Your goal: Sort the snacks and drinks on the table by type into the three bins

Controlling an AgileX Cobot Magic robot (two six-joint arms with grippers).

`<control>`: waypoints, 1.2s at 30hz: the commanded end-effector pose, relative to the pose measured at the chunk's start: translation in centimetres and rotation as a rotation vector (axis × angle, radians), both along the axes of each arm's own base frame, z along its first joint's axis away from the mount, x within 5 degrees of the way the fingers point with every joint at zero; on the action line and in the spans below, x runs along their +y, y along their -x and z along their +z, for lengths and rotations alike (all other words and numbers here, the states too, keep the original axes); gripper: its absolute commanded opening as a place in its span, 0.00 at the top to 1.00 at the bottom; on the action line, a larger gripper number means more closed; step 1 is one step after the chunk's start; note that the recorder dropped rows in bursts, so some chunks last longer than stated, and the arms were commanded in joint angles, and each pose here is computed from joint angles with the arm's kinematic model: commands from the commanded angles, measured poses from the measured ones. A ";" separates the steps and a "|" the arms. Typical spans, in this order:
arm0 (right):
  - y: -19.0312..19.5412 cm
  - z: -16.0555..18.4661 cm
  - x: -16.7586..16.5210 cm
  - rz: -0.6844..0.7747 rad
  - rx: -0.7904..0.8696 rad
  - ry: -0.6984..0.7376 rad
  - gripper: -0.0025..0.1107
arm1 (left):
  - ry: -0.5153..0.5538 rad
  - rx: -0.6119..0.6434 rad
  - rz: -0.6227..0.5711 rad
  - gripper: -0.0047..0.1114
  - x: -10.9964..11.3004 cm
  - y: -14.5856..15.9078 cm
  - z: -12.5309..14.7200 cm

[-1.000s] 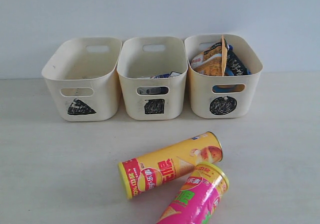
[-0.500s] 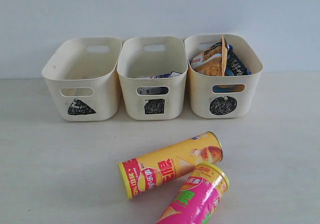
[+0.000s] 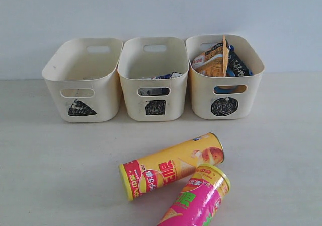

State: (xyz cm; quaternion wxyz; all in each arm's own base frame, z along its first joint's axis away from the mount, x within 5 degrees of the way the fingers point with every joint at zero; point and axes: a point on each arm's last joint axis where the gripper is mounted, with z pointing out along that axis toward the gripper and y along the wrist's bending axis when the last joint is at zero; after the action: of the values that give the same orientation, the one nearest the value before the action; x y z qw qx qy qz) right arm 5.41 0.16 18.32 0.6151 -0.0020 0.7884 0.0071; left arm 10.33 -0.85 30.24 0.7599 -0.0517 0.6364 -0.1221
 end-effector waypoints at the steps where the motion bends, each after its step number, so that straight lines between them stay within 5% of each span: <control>1: 0.0 0.1 -0.1 -0.009 -0.011 0.007 0.98 | -0.025 0.122 -0.006 0.92 -0.4 -3.5 1.6; 9: 0.0 0.1 -0.1 -0.009 -0.011 0.007 0.98 | -0.127 0.305 -0.021 0.92 -1.1 -9.1 3.1; 21: 0.0 0.1 -0.1 -0.009 -0.011 0.007 0.98 | -0.392 0.576 -0.136 0.92 -3.6 -13.3 1.5; 30: 0.0 0.1 -0.1 -0.009 -0.011 0.005 0.98 | -0.586 0.759 -0.391 0.92 -8.1 -14.8 0.5; 36: 0.0 0.1 -0.1 -0.009 -0.011 0.005 0.98 | -0.603 0.843 -0.768 0.92 -11.3 -14.6 -0.3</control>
State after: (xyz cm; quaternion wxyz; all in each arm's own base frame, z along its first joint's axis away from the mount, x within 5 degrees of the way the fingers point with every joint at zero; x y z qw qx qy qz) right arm 5.41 0.16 18.32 0.6151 -0.0013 0.7884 0.0076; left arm 25.16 -11.09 30.09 0.3552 0.3111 0.8723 -0.1270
